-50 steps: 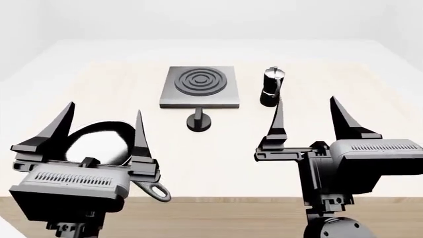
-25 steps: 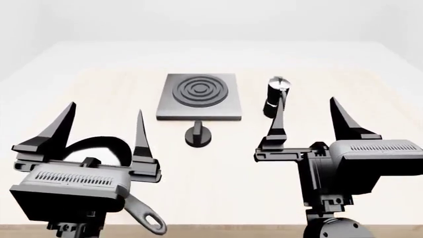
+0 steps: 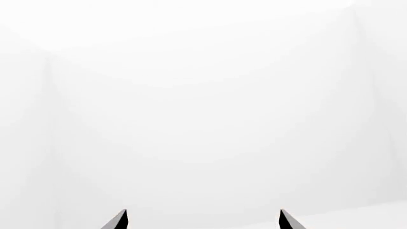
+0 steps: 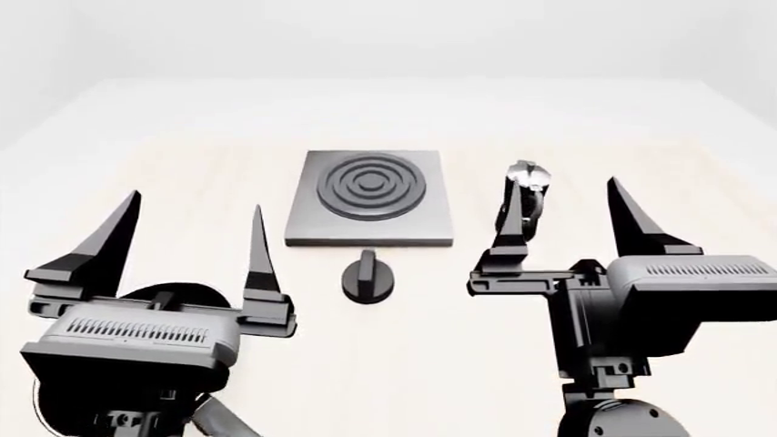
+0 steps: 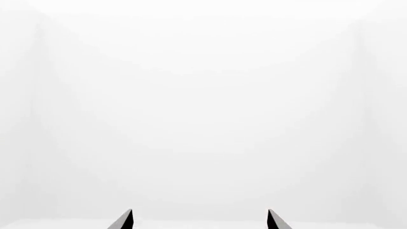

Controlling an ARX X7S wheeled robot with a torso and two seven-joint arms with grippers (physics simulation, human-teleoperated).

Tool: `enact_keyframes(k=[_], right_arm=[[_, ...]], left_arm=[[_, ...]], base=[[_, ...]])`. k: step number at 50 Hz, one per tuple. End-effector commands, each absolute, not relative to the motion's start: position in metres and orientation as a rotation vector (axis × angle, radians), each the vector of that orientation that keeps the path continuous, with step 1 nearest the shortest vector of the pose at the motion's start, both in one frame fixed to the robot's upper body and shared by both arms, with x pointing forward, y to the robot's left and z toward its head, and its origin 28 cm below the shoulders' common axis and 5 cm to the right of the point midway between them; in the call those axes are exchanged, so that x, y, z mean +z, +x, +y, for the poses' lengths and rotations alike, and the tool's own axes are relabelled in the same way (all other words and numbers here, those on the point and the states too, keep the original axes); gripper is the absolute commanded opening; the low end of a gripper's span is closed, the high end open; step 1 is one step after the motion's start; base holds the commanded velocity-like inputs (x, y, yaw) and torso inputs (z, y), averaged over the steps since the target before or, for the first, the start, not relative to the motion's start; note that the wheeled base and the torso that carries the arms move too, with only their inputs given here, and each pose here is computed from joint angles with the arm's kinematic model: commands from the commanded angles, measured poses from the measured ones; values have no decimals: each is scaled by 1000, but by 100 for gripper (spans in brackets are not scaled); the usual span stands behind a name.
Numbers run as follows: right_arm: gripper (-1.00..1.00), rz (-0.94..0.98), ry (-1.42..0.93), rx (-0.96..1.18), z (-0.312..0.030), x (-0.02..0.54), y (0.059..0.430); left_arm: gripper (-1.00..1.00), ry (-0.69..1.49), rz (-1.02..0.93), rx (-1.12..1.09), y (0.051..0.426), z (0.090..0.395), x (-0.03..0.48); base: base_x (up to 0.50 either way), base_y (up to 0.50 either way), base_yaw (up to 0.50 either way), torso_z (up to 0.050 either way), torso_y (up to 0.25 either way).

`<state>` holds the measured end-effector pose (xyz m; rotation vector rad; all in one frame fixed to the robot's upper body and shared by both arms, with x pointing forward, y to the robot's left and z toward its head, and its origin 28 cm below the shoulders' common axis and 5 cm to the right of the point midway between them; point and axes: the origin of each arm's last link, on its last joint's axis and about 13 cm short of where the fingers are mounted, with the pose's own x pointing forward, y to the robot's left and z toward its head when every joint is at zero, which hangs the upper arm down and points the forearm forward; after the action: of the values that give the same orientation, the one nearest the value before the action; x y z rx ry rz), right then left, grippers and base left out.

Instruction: Turn on the stove and put the moka pot on it.

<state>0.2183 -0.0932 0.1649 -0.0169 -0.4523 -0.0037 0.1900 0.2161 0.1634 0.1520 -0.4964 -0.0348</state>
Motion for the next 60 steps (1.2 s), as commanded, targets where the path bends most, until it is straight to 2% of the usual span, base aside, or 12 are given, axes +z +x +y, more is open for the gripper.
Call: enact_keyframes(k=[1, 45, 60], right_arm=[[100, -454, -15, -2, -93, 166, 218], [100, -457, -13, 3, -92, 167, 218], [100, -458, -20, -7, -92, 165, 218]], left_arm=[[100, 151, -496, -36, 191, 217, 163], [100, 146, -489, -41, 192, 216, 160], [100, 138, -466, -49, 194, 214, 158]], base=[[230, 0, 0, 0, 0], [190, 0, 0, 0, 0], [45, 0, 0, 0, 0]])
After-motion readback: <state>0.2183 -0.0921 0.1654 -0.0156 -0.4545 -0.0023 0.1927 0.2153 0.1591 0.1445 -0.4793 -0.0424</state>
